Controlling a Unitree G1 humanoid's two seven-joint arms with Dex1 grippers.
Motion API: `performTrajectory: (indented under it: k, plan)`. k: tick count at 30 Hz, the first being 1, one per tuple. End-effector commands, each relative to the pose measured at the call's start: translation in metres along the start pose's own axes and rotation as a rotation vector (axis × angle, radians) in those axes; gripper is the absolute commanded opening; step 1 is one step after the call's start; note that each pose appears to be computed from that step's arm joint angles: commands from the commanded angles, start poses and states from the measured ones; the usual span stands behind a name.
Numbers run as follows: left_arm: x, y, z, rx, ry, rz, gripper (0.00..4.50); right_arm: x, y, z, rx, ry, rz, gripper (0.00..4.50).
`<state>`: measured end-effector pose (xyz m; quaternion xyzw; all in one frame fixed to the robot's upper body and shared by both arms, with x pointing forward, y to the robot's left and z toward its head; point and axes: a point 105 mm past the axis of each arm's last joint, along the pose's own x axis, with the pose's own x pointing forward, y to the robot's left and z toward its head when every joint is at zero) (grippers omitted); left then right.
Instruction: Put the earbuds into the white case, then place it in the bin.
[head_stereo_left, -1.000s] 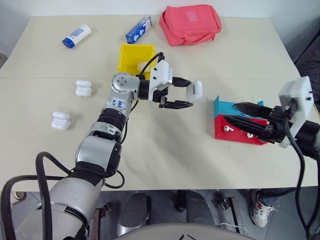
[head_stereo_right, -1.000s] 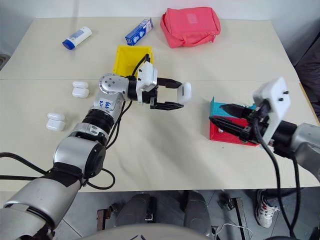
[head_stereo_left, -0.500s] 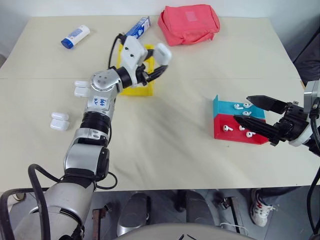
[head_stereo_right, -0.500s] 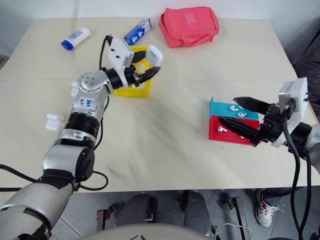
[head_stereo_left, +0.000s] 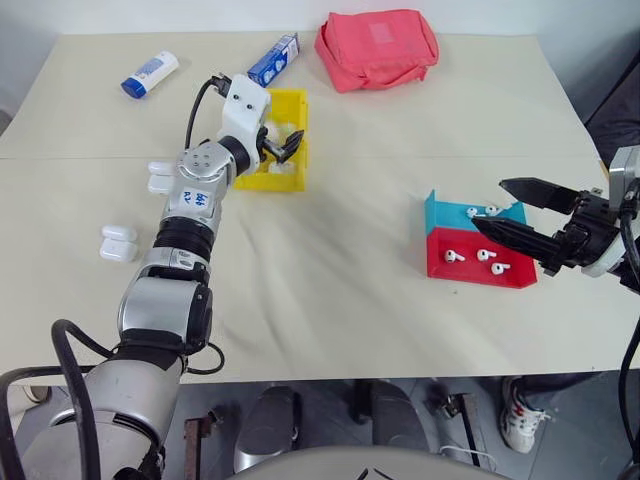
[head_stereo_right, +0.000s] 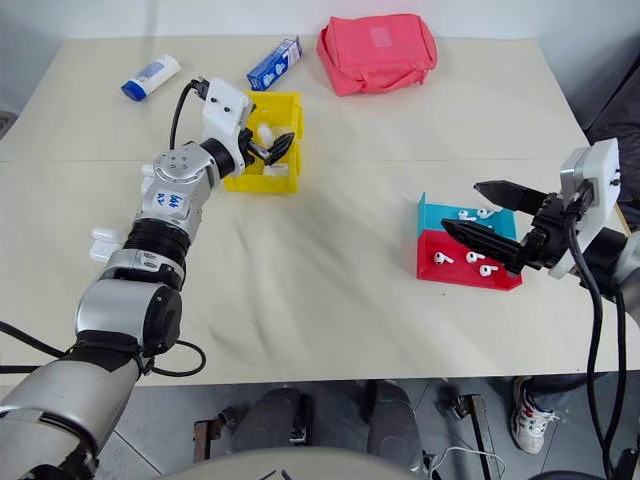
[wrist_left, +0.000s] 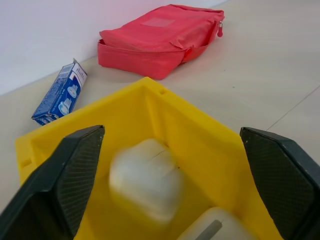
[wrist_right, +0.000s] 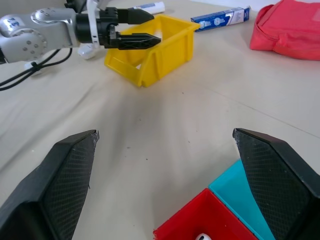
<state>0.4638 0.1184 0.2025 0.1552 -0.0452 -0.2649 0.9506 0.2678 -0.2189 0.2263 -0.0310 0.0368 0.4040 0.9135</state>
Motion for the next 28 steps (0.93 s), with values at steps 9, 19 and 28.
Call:
performTrajectory:
  k: [9, 19, 28]
  plan:
    - [-0.066, -0.025, 0.059, 0.069, -0.266, -0.323, 4.47, -0.006, -0.007, 0.015, -0.063, -0.008, 0.032, 4.50]
    - [-0.134, -0.033, 0.036, 0.001, -0.229, -0.625, 4.47, -0.014, -0.014, -0.017, -0.101, 0.147, 0.152, 4.50]
    - [-0.160, -0.009, 0.016, -0.054, -0.195, -0.628, 4.47, -0.025, -0.030, -0.034, -0.186, 0.227, 0.171, 4.50]
